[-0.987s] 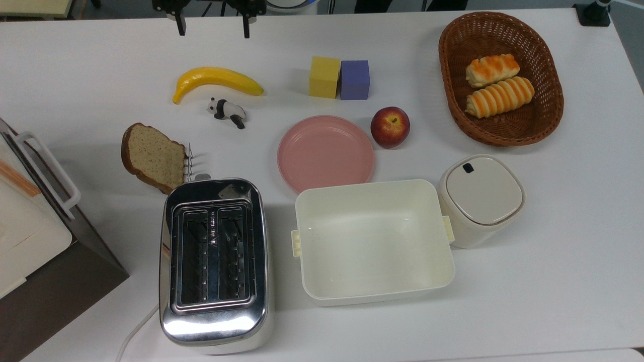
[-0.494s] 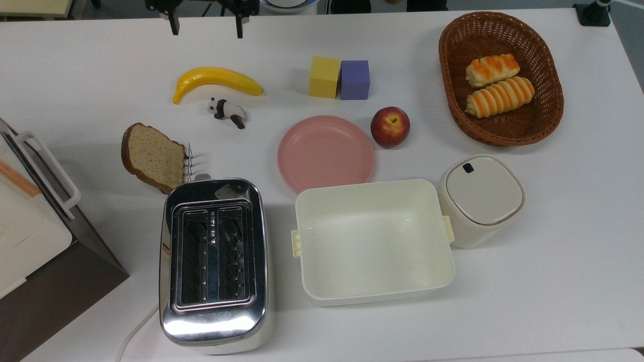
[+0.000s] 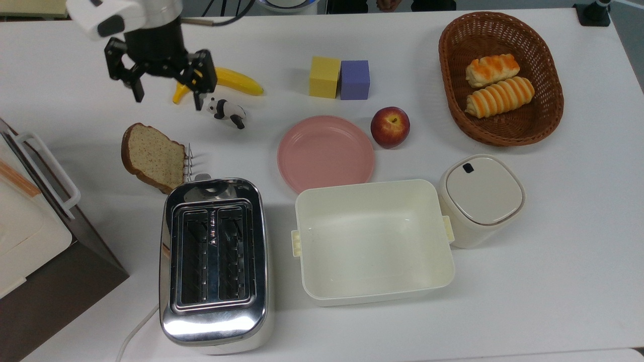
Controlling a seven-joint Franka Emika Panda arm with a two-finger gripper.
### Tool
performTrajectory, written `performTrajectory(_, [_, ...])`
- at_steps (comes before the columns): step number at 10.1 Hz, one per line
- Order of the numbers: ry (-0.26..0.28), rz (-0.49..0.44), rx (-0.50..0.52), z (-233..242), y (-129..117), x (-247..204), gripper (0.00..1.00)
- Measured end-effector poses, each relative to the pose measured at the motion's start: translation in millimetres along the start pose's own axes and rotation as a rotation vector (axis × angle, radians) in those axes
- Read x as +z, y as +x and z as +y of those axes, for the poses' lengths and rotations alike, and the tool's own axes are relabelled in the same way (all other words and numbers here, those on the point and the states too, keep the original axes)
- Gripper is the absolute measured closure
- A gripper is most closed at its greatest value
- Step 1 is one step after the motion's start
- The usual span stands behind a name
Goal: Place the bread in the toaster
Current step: 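Move the open gripper down over the bread slice on the rack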
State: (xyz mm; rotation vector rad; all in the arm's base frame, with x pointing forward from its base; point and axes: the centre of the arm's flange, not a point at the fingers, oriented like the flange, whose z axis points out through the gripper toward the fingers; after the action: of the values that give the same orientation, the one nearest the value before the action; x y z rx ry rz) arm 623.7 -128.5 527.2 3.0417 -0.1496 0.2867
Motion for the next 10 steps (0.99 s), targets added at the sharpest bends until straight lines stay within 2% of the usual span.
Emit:
performTrajectory(5, [-0.043, -0.051, 0.091, 62.4, -5.4, 38.4, 0.0])
performTrajectory(8, [-0.103, -0.045, 0.098, 87.0, -0.4, 81.0, 0.0])
performTrajectory(10, [-0.121, -0.049, 0.088, 90.8, 1.1, 96.5, 0.0])
